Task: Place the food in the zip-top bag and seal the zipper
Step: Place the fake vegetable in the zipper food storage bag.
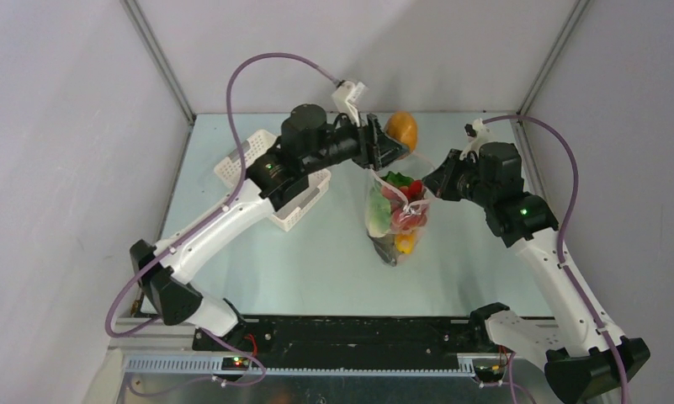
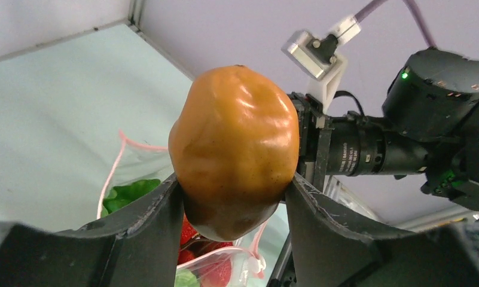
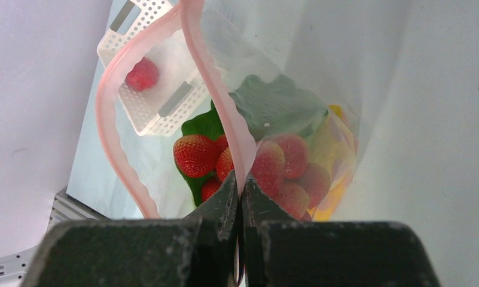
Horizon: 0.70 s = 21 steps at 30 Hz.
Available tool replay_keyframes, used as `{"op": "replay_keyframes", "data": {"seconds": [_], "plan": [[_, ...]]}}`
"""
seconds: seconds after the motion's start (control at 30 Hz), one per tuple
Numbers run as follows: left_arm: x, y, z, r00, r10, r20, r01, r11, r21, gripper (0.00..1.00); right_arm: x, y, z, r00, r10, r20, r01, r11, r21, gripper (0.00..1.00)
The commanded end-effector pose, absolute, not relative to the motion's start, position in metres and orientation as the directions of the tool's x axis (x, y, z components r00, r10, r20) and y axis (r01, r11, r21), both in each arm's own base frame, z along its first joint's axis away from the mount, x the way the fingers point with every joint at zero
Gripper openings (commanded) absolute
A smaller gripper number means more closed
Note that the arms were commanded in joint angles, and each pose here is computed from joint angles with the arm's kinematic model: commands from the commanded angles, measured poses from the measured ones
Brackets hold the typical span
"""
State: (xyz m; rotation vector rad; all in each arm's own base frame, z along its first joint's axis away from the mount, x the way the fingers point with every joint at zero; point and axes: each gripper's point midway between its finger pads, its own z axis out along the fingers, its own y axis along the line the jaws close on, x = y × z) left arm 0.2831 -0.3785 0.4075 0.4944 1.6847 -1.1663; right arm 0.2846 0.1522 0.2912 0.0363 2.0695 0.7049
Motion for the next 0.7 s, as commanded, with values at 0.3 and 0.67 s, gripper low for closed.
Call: {"op": "replay_keyframes", "data": {"seconds": [0.3, 0.67], "plan": [[0.285, -0.394, 0.322, -0.469, 0.106, -0.877, 0.727, 0.611, -0.315, 0.28, 0.283, 0.161, 0.344, -0.469, 0.315, -0.825, -0.344, 0.795, 0.5, 0.08], [0.281, -0.407, 0.26, -0.527, 0.32, -0.787, 0.707, 0.679, -0.197, 0.23, 0.283, 0.148, 0.359, -0.406, 0.361, -0.84, -0.298, 0.816, 0.495, 0.08]]}}
